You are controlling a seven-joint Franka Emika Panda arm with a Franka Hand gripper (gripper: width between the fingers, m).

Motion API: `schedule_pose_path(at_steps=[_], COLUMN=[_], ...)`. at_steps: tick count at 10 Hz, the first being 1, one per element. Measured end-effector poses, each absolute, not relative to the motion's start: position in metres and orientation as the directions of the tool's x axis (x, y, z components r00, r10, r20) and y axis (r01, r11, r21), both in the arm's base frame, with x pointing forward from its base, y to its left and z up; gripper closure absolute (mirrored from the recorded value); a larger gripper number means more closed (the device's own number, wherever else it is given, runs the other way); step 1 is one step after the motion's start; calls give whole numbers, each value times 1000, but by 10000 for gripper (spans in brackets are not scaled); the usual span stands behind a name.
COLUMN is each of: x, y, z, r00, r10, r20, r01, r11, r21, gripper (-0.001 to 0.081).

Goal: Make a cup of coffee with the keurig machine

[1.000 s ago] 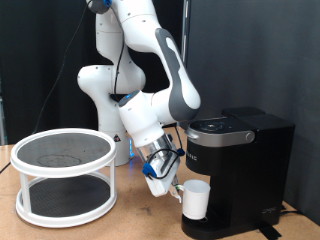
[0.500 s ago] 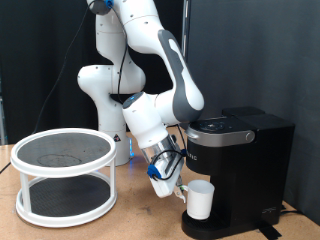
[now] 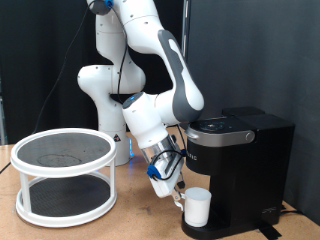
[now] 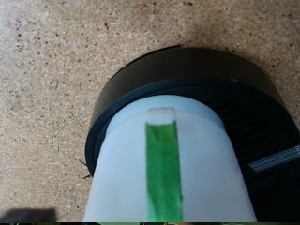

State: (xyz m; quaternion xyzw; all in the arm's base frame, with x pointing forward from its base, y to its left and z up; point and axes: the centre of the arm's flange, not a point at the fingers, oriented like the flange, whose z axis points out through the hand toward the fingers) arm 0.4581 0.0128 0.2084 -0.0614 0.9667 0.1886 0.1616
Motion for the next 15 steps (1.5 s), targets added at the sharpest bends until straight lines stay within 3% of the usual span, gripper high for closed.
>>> schedule_pose_path(at_steps=[1,2,3,4,11,15], x=[457,453,445,434,389,389], y=[13,13,13,10,-31,-30], z=[208,207,204,200,218,210], r00=[-941,-943,-945,-945,-936,-942], r10=[-60,-68,-83,-107,-93,-102], r20=[-334,-326,-315,-308,-340,-319], r01=[-182,-188,-200,-223,-240,-233], r11=[920,917,911,902,874,883], r21=[346,352,361,370,422,407], gripper=[259,259,116,85,72,72])
